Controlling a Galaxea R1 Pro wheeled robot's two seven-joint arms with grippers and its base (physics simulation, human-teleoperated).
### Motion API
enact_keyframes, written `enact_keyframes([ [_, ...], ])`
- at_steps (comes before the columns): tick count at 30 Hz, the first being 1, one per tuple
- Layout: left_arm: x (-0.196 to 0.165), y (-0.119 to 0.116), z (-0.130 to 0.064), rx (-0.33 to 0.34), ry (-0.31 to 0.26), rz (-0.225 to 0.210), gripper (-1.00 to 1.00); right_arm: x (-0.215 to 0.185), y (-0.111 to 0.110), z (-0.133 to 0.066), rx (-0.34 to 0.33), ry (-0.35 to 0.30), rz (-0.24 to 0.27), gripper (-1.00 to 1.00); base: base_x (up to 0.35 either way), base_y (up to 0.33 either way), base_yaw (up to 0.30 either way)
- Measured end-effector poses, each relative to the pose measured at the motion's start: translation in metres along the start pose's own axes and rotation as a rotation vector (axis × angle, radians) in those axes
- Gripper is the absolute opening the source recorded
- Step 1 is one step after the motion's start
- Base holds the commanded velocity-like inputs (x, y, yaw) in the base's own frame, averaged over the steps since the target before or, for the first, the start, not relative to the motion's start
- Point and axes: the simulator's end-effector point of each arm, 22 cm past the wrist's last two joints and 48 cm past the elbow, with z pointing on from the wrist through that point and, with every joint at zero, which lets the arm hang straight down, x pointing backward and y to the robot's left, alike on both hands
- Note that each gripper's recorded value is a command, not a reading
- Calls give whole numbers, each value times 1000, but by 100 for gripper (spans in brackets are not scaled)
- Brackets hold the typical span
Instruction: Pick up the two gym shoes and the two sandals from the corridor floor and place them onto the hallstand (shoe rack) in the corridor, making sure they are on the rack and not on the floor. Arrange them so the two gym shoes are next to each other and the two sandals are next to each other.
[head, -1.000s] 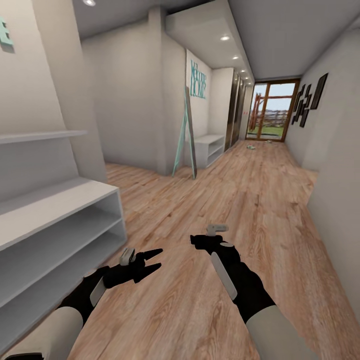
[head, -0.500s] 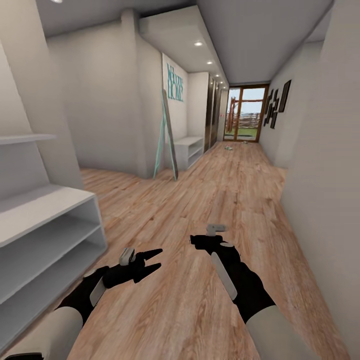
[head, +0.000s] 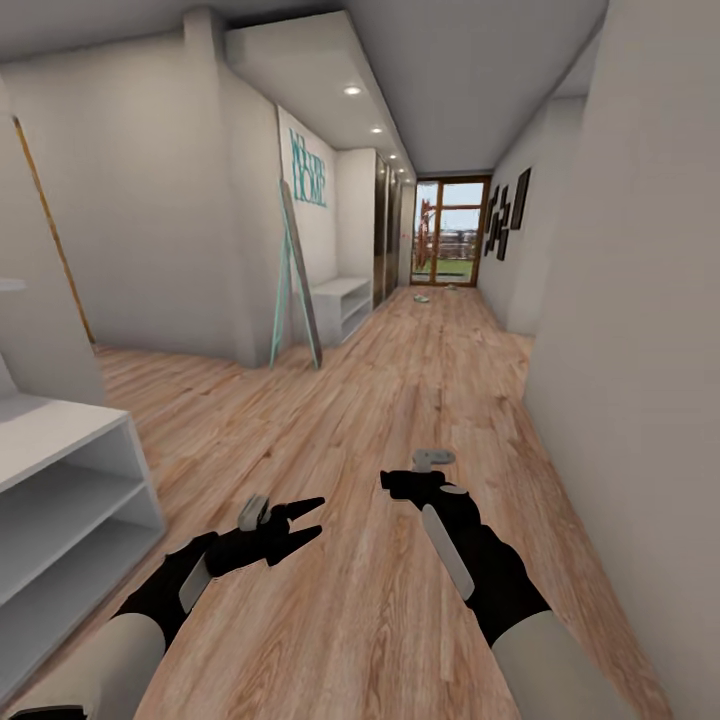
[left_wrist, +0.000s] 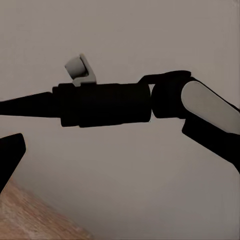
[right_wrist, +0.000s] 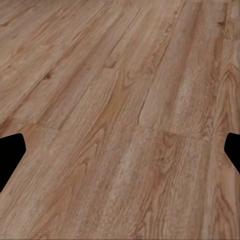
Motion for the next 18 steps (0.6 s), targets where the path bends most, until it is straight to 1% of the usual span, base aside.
enact_keyframes([
  [4, 0, 0, -1, -2, 2, 2, 100, 1, 0, 0, -2, 2, -1, 100, 340, 0, -23],
  [5, 0, 0, -1, -3, 2, 2, 100, 1, 1, 0, -2, 2, -1, 100, 0, 0, 0],
  [7, 9, -1, -1, -4, 1, -32, 100, 10, 0, 0, -1, 20, -1, 100, 0, 0, 0],
  [9, 15, -2, -3, -8, 2, -44, 100, 18, 0, 0, -1, 35, -1, 100, 0, 0, 0],
  [12, 24, -3, -7, -15, 4, -58, 100, 18, 0, 0, -1, 34, 0, 100, 0, 0, 0],
  [18, 42, 0, -33, -60, 23, -93, 100, 18, 0, 0, 0, 32, -4, 100, 0, 0, 0],
])
